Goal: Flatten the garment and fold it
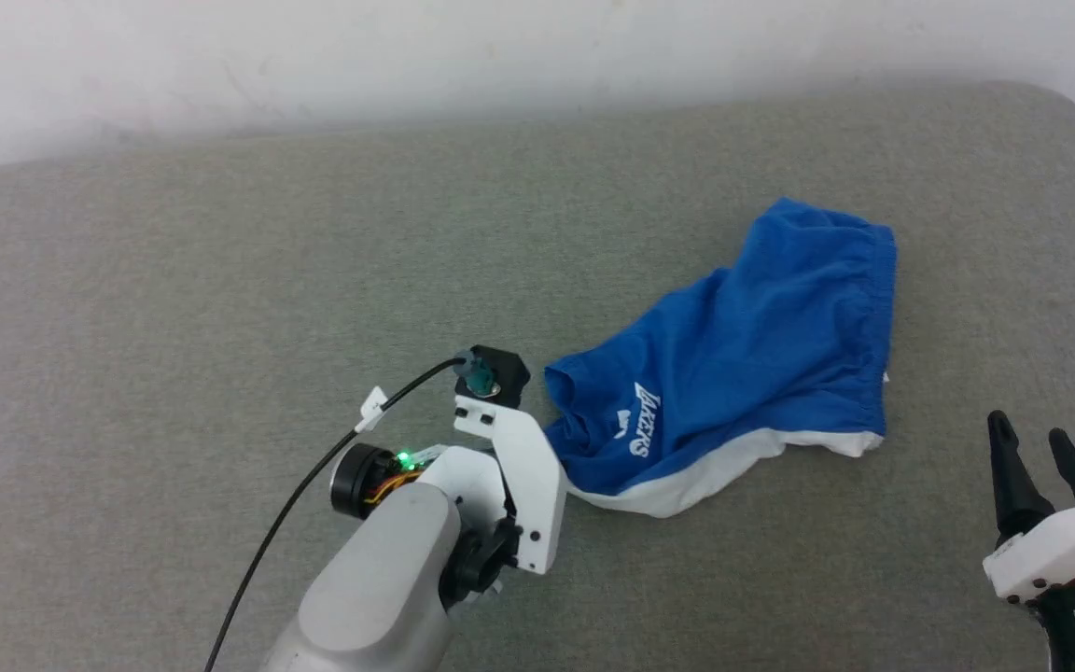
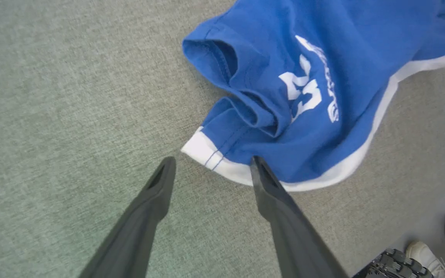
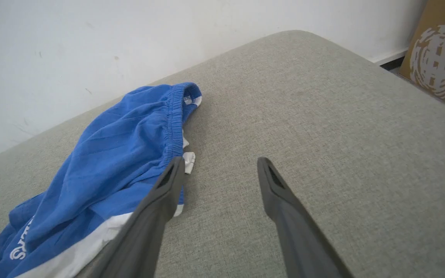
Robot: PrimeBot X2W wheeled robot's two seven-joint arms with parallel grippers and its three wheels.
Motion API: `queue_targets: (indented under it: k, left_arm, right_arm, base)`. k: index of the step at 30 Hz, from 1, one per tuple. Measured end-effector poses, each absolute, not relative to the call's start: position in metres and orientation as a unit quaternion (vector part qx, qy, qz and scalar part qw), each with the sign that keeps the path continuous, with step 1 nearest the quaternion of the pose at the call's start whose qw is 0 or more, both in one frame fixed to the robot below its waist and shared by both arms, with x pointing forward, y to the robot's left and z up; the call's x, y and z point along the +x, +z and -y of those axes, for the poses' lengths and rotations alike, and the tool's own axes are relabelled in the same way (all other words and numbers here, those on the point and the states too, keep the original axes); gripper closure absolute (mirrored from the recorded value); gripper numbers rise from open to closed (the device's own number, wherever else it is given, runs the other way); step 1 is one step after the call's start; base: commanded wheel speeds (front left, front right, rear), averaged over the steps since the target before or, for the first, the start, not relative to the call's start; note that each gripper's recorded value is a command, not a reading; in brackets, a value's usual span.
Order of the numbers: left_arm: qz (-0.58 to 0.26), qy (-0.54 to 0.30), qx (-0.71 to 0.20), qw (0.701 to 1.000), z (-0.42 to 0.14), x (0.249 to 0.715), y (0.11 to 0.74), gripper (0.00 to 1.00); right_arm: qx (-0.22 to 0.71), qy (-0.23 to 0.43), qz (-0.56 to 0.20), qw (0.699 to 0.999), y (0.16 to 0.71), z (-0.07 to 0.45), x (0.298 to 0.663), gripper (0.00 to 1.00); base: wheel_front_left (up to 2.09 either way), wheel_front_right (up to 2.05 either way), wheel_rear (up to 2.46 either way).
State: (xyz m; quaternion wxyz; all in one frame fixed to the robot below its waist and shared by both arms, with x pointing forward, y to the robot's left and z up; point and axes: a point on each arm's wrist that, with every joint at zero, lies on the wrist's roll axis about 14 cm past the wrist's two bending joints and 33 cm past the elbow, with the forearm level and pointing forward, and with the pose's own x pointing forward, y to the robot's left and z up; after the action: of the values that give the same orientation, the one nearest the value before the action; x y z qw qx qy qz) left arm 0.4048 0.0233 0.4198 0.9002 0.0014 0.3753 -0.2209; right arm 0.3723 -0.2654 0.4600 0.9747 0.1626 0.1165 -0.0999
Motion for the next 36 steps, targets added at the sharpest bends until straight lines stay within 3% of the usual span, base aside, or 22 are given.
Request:
queue_targets:
  k: [5, 6, 7, 8, 13, 20, 28, 35, 36]
  left_arm:
    - [-0.419, -0.213, 0.014, 0.882, -0.024, 0.402, 0.394, 0.00]
    - [-0.422, -0.215, 0.011, 0.881, -0.022, 0.402, 0.391, 0.16]
    - [-0.423, -0.219, 0.009, 0.879, -0.020, 0.403, 0.390, 0.69]
    - [-0.418, -0.224, 0.008, 0.880, -0.017, 0.405, 0.391, 1.00]
    - [-0.391, -0.219, -0.053, 0.892, -0.013, 0.414, 0.398, 1.00]
    - [-0.302, -0.188, -0.157, 0.921, -0.022, 0.415, 0.429, 1.00]
    - [-0.293, -0.173, -0.180, 0.923, -0.028, 0.398, 0.433, 1.00]
    - [-0.296, -0.167, -0.183, 0.923, -0.031, 0.397, 0.430, 1.00]
    - [-0.296, -0.167, -0.183, 0.922, -0.031, 0.397, 0.430, 1.00]
  right_arm:
    - [0.161, -0.125, -0.124, 0.971, 0.453, 0.280, 0.364, 0.00]
    - [0.160, -0.127, -0.125, 0.971, 0.451, 0.282, 0.363, 0.00]
    - [0.159, -0.130, -0.126, 0.971, 0.450, 0.283, 0.363, 0.00]
    - [0.159, -0.131, -0.128, 0.970, 0.449, 0.284, 0.363, 0.00]
    - [0.152, -0.119, -0.146, 0.970, 0.441, 0.275, 0.365, 0.00]
    - [0.086, -0.035, -0.250, 0.964, 0.424, 0.226, 0.381, 0.00]
    - [0.034, -0.004, -0.333, 0.942, 0.401, 0.214, 0.395, 0.00]
    - [0.023, 0.016, -0.359, 0.933, 0.382, 0.199, 0.401, 0.00]
    - [0.023, 0.020, -0.362, 0.932, 0.380, 0.197, 0.402, 0.27]
  base:
    - [0.00, 0.00, 0.00]
    - [0.00, 0.00, 0.00]
    - [0.00, 0.00, 0.00]
    - [0.00, 0.00, 0.00]
    - [0.00, 0.00, 0.00]
    - [0.00, 0.00, 0.00]
    - [0.00, 0.00, 0.00]
    - [0.00, 0.00, 0.00]
    - [0.00, 0.00, 0.00]
